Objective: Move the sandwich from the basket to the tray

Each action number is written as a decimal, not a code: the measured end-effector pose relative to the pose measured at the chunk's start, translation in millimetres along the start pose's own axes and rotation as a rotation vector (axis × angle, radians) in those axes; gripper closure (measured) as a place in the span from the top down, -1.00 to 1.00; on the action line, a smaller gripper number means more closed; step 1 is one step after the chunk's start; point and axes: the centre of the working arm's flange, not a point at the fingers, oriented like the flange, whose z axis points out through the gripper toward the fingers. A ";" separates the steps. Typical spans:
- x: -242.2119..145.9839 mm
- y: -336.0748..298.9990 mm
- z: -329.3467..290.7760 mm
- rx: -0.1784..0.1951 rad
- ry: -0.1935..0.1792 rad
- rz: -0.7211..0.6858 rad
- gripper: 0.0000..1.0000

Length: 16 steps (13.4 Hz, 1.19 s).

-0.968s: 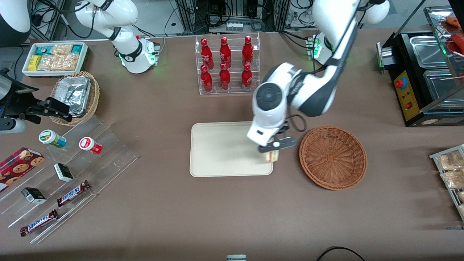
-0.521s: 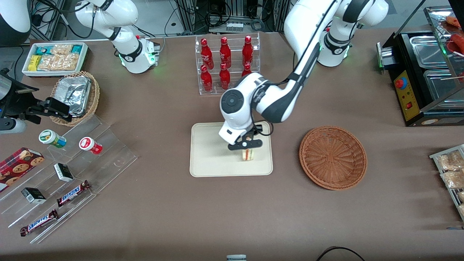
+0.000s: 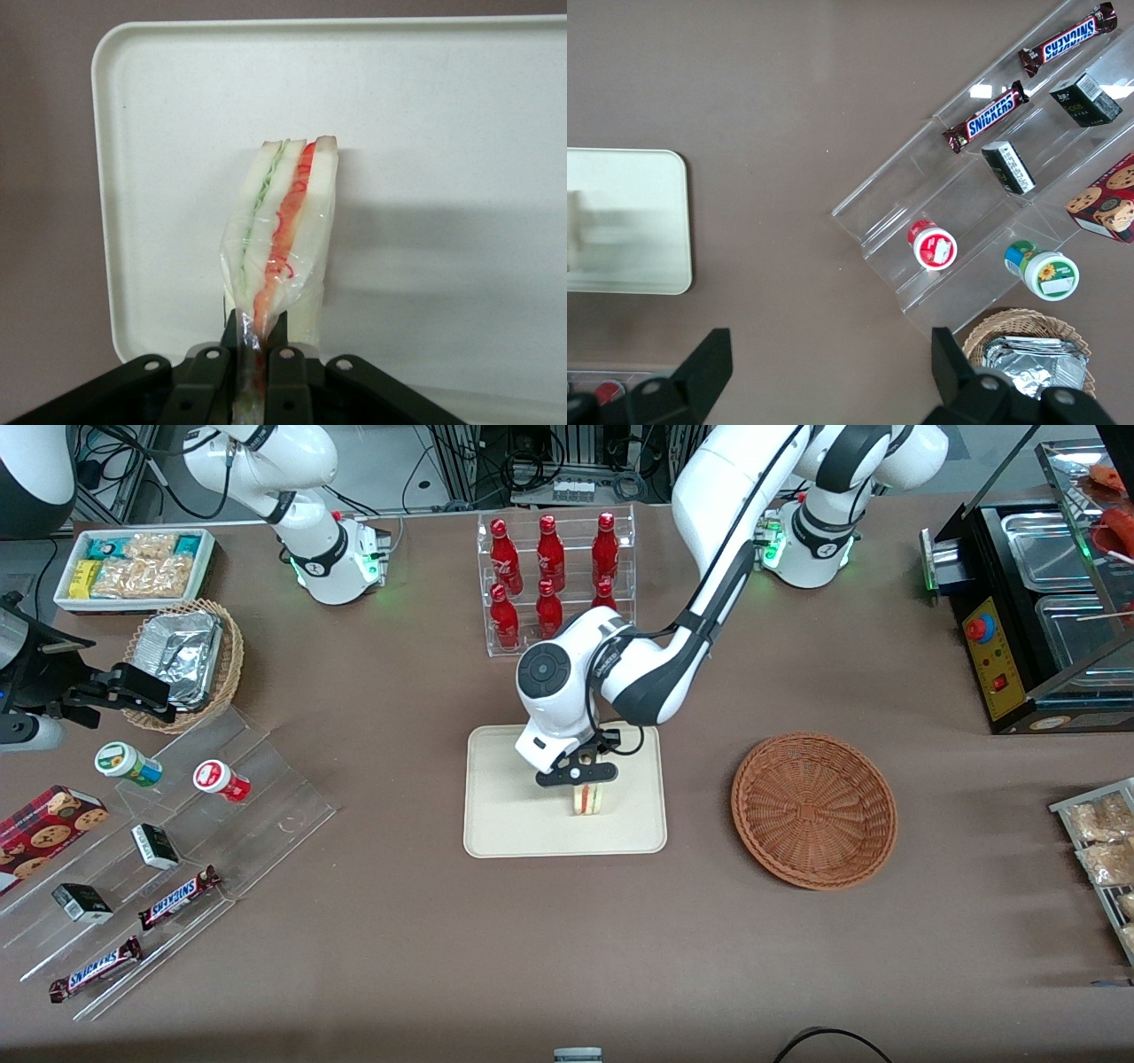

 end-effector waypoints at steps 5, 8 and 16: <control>2.1 4.0 15.4 0.008 -0.006 -0.004 -0.73; 3.1 4.9 13.5 0.000 0.001 -0.005 -0.21; 17.9 -57.4 -137.7 -0.029 -0.003 -0.155 1.00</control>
